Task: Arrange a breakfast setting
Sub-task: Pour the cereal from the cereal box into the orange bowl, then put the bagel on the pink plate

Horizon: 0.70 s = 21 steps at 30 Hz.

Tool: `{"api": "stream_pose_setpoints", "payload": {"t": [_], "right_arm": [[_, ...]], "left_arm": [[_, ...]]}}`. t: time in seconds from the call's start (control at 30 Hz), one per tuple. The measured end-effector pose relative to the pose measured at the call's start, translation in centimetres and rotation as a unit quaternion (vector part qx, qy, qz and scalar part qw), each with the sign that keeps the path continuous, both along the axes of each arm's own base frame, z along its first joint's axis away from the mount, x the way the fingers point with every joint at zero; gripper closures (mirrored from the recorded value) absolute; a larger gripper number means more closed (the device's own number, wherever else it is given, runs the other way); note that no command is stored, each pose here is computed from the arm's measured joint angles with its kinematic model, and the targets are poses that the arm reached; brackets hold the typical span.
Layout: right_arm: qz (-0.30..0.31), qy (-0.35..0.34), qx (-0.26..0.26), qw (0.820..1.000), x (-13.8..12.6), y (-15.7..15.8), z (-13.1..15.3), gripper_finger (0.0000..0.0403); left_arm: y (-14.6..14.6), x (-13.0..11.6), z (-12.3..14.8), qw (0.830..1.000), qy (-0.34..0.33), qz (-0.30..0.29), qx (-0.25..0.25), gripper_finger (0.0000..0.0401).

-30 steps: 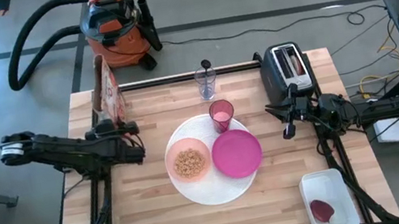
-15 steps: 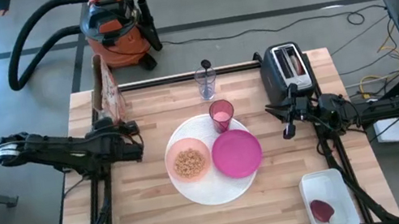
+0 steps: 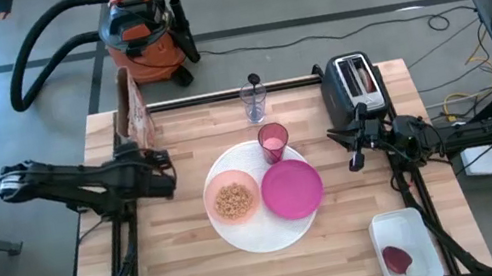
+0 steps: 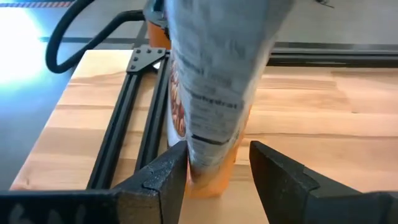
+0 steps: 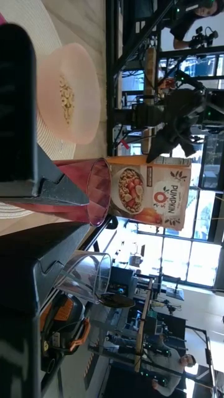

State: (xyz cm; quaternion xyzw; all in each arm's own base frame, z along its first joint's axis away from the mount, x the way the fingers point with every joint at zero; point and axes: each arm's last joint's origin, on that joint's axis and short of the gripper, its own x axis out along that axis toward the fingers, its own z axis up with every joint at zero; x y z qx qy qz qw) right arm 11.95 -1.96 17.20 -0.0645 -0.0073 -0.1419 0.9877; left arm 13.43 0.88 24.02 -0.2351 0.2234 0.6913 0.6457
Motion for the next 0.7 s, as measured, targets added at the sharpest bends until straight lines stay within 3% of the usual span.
{"api": "stream_pose_setpoints", "payload": {"t": [0.43, 0.7], "right_arm": [[0.0, 0.0, 0.0, 1.0, 0.0, 0.0, 0.0, 0.036], [0.0, 0.0, 0.0, 1.0, 0.0, 0.0, 0.0, 0.036]], "left_arm": [[-0.6, 0.0, 2.7, 0.998, 0.014, -0.033, -0.053, 0.0233], [-1.4, 0.5, 4.8, 0.988, 0.031, -0.103, -0.112, 0.0203]]}}
